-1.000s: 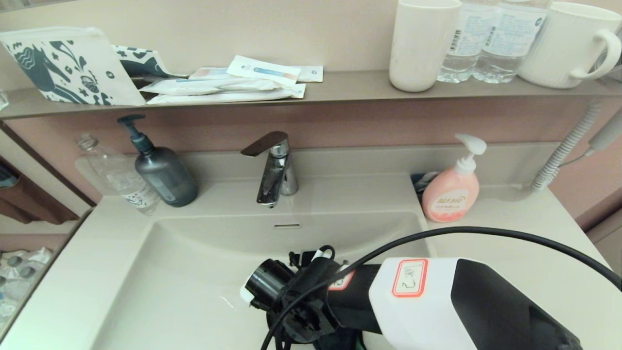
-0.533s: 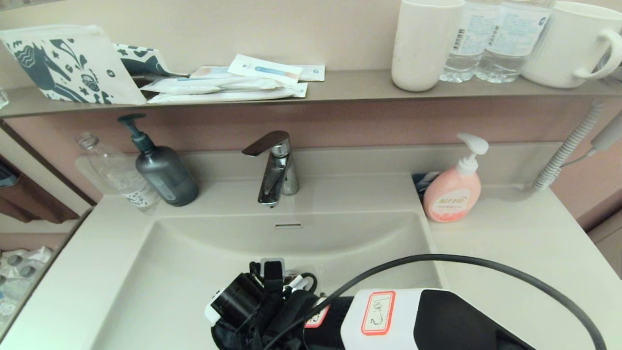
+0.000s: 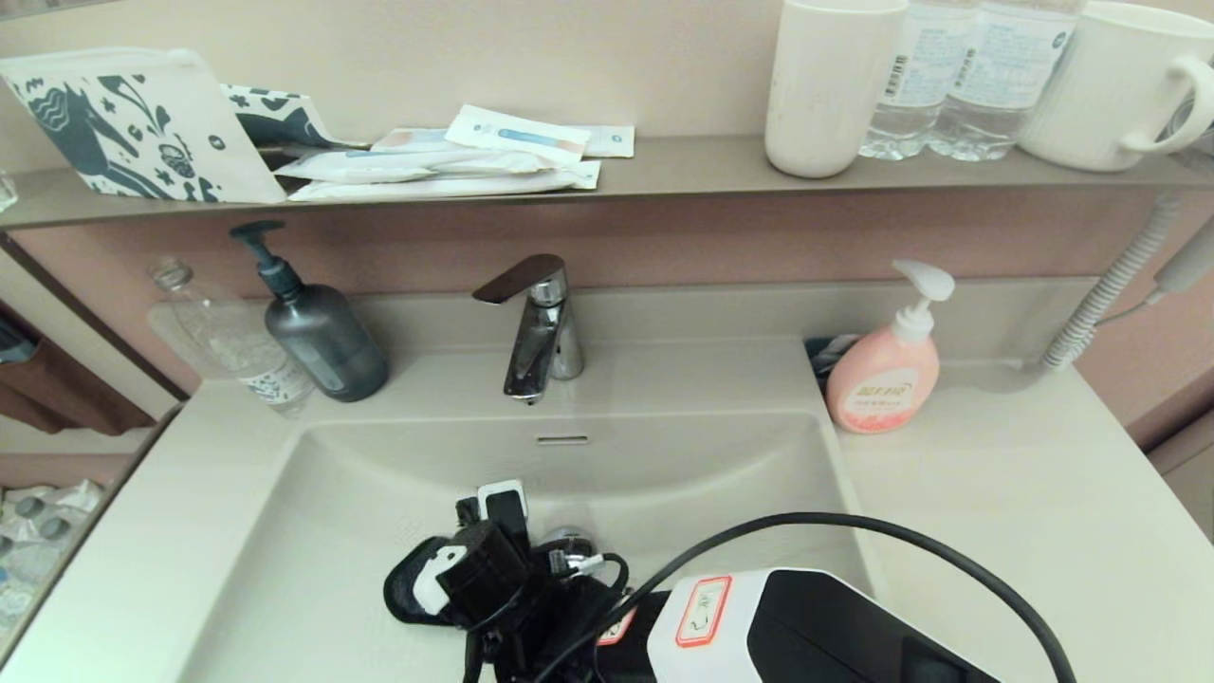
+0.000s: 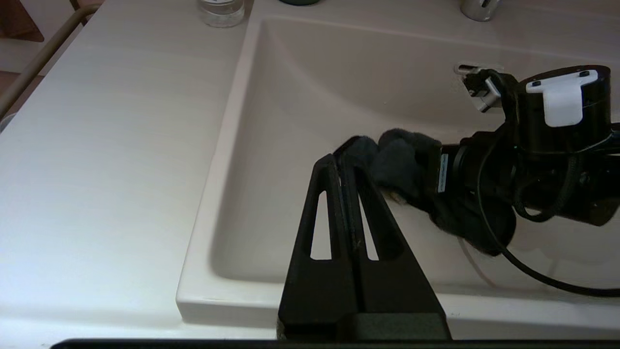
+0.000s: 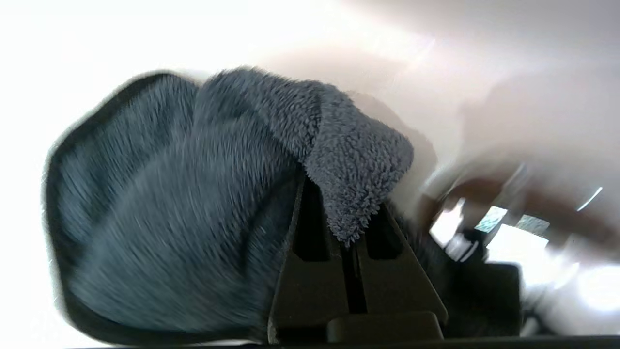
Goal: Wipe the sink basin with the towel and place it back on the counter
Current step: Wipe the sink
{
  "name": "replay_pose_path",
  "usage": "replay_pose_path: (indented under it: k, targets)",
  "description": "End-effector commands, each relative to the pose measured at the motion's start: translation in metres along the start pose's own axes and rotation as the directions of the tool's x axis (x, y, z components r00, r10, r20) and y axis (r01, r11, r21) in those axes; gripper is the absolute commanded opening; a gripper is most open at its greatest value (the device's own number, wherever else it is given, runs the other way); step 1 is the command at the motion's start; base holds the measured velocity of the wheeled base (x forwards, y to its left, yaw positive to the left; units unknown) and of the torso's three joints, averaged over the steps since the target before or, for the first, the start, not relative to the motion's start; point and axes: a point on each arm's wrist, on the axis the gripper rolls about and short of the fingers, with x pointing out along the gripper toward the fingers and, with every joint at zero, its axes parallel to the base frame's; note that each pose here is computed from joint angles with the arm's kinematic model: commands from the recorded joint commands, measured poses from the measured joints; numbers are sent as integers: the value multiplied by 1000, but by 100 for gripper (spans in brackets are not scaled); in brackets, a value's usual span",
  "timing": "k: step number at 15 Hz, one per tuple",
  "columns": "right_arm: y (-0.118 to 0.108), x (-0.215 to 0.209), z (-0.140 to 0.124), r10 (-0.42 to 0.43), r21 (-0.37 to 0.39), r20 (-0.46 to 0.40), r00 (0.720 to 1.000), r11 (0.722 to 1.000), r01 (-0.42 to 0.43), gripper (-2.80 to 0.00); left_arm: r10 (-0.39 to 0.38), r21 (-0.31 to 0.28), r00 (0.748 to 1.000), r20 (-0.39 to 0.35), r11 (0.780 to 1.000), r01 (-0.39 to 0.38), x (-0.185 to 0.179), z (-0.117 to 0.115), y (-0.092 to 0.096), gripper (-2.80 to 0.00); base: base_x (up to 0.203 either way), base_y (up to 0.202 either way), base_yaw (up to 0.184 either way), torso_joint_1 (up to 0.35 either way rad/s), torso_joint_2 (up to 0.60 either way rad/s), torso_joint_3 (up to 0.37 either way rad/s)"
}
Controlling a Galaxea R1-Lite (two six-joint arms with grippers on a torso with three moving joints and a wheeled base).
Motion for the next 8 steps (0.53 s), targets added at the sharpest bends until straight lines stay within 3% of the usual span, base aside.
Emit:
replay_pose_path:
  k: [1, 8]
  targets:
    - [-8, 6, 5, -26, -17, 31, 999, 1000, 26, -280, 1, -1, 1000, -1, 1000, -1, 0, 0, 0, -280, 0, 0, 0, 0, 0, 0]
    - [-25, 8, 36, -68, -65, 140, 988, 995, 78, -280, 1, -1, 1000, -1, 1000, -1, 0, 0, 0, -280, 0, 0, 0, 0, 0, 0]
